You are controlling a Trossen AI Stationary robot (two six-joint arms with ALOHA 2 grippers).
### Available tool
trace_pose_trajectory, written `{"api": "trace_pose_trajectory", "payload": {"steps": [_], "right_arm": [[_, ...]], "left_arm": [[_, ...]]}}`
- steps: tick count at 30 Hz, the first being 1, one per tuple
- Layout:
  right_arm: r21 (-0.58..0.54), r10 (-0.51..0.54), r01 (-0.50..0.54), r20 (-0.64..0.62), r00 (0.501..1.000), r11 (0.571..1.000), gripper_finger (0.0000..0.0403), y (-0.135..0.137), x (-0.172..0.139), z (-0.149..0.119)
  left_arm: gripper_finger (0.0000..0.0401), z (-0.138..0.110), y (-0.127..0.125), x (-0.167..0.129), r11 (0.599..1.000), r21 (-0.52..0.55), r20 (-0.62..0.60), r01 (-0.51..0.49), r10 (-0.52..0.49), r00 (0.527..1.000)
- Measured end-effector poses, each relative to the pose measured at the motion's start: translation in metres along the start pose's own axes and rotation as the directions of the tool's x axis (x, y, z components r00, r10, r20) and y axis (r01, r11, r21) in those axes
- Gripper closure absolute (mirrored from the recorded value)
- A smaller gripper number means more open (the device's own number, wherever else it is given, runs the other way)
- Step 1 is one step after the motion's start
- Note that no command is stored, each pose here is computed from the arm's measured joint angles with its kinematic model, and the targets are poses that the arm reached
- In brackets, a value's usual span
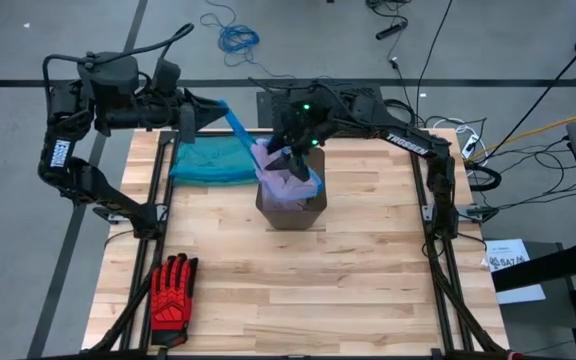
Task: Place trash/remove bag and relplace
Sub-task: Close the pink trash bag
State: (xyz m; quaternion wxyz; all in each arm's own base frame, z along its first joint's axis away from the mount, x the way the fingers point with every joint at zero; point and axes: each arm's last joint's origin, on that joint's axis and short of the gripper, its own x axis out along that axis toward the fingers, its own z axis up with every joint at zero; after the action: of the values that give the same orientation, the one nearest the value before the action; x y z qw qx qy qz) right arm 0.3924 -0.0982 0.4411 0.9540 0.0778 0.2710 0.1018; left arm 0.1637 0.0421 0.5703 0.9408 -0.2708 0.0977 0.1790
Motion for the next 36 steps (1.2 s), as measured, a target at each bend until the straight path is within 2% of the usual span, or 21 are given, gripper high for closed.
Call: {"api": "trace_pose_trajectory", "payload": {"steps": [8, 12, 16, 20, 26, 29, 33, 36], "right_arm": [[-0.019, -0.01, 0.011, 0.047, 0.999, 1.0, 0.0204, 0.013, -0.034, 0.007], [0.012, -0.066, 0.065, 0.005, 0.998, 0.998, 0.0204, 0.013, -0.053, 0.002], [0.115, -0.138, 0.16, -0.174, 0.975, 0.98, 0.0204, 0.009, -0.072, -0.017], [0.272, -0.102, 0.221, -0.392, 0.914, 0.936, 0.0204, 0.006, -0.084, -0.041], [0.339, -0.057, 0.21, -0.411, 0.91, 0.917, 0.0204, 0.004, -0.081, -0.047], [0.363, -0.037, 0.221, -0.45, 0.892, 0.905, 0.0204, 0.0, -0.073, -0.055], [0.42, 0.067, 0.167, -0.487, 0.871, 0.892, 0.0204, -0.003, -0.057, -0.068], [0.416, 0.099, 0.162, -0.539, 0.837, 0.895, 0.0205, 0.0, -0.043, -0.079]], "left_arm": [[0.0273, 0.001, 0.001, 0.0, 0.998, 0.049, 0.017, -0.028, 0.027, 0.999], [0.0273, 0.001, 0.002, 0.0, 0.99, 0.113, 0.047, -0.081, 0.077, 0.996], [0.0273, 0.002, 0.003, 0.0, 0.987, 0.127, 0.055, -0.096, 0.09, 0.994], [0.0273, 0.002, 0.003, 0.0, 0.986, 0.128, 0.061, -0.105, 0.097, 0.993], [0.0273, 0.003, 0.004, -0.008, 0.979, 0.146, 0.095, -0.139, 0.126, 0.987], [0.0273, 0.003, 0.004, -0.014, 0.98, 0.145, 0.109, -0.136, 0.121, 0.987], [0.0273, 0.003, 0.005, -0.022, 0.981, 0.142, 0.124, -0.133, 0.116, 0.986], [0.0273, 0.003, 0.005, -0.026, 0.982, 0.14, 0.13, -0.131, 0.113, 0.985]]}}
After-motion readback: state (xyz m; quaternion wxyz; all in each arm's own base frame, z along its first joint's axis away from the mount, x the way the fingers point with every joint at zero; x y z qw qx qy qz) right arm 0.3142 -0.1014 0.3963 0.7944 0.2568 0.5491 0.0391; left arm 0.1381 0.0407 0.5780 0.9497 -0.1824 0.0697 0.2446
